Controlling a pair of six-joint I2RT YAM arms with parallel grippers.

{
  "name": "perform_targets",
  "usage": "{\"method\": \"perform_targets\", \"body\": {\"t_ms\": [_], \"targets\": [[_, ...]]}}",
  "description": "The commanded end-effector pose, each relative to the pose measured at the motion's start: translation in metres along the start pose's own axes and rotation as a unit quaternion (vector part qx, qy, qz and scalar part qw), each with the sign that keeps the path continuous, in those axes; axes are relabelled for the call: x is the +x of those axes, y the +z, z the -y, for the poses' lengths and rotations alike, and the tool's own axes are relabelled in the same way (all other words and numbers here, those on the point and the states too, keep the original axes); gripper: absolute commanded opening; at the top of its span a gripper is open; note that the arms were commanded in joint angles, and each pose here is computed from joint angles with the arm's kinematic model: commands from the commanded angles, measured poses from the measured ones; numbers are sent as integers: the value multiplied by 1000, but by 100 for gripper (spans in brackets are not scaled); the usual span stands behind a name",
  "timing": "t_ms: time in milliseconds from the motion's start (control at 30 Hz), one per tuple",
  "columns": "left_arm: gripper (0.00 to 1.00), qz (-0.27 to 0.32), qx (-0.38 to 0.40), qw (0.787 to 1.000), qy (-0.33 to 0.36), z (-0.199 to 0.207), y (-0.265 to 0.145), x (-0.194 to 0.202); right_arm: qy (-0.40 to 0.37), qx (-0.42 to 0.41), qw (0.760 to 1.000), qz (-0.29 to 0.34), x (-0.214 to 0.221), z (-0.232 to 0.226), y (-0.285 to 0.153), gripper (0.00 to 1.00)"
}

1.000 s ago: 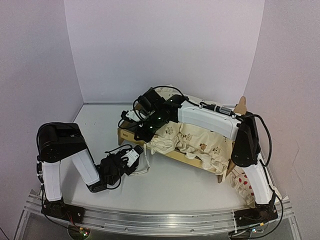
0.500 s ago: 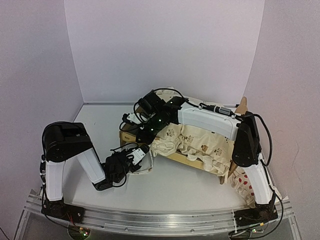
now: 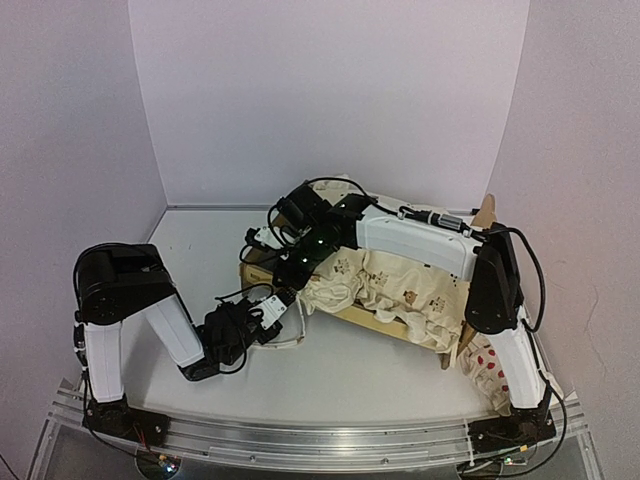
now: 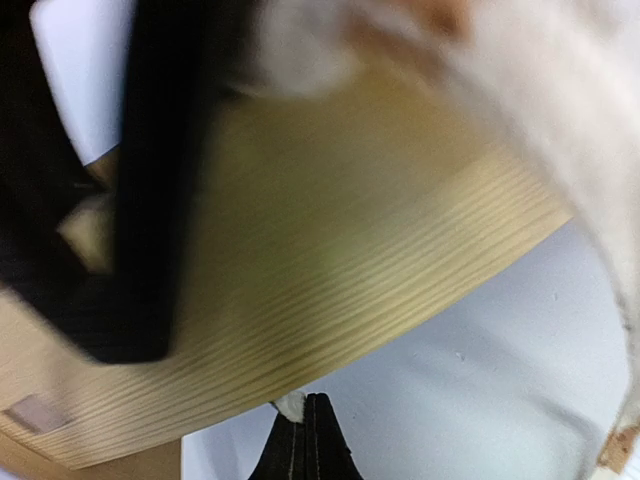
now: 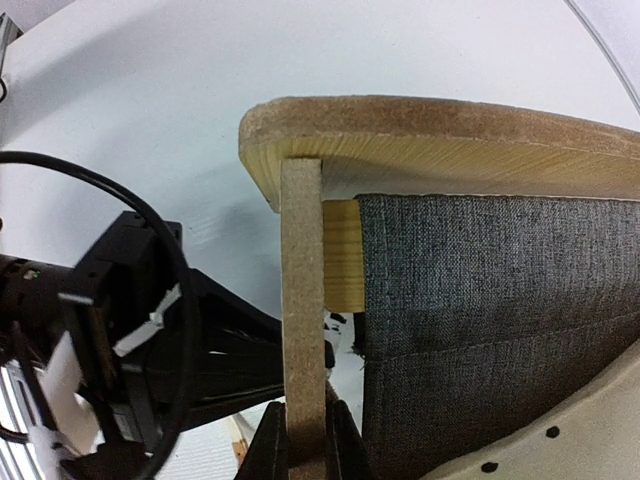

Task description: Set up the pet bed

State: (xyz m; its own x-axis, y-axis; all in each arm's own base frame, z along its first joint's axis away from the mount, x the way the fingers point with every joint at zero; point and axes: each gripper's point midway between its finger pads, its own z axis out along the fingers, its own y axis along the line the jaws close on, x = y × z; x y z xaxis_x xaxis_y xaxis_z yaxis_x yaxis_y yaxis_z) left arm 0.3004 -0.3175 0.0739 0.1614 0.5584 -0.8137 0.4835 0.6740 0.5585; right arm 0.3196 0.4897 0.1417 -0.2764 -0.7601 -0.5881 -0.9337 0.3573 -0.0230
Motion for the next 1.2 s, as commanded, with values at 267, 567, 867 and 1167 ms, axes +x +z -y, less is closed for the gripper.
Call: {"method": "perform_targets", "body": {"t_ms": [267, 567, 867, 1167], "targets": [[0, 8, 63, 994, -85, -3, -36, -16, 45, 39, 994, 95, -53, 23, -57, 0], [0, -51, 104, 986, -124, 12, -47, -9, 55, 36, 994, 87, -49, 29, -43, 0], [0, -130, 123, 956, -232, 11, -66, -2, 61, 19, 996, 58, -30, 28, -7, 0], [0, -189, 106, 936, -277, 10, -72, 15, 77, -1, 997, 28, -8, 22, 24, 0]]}}
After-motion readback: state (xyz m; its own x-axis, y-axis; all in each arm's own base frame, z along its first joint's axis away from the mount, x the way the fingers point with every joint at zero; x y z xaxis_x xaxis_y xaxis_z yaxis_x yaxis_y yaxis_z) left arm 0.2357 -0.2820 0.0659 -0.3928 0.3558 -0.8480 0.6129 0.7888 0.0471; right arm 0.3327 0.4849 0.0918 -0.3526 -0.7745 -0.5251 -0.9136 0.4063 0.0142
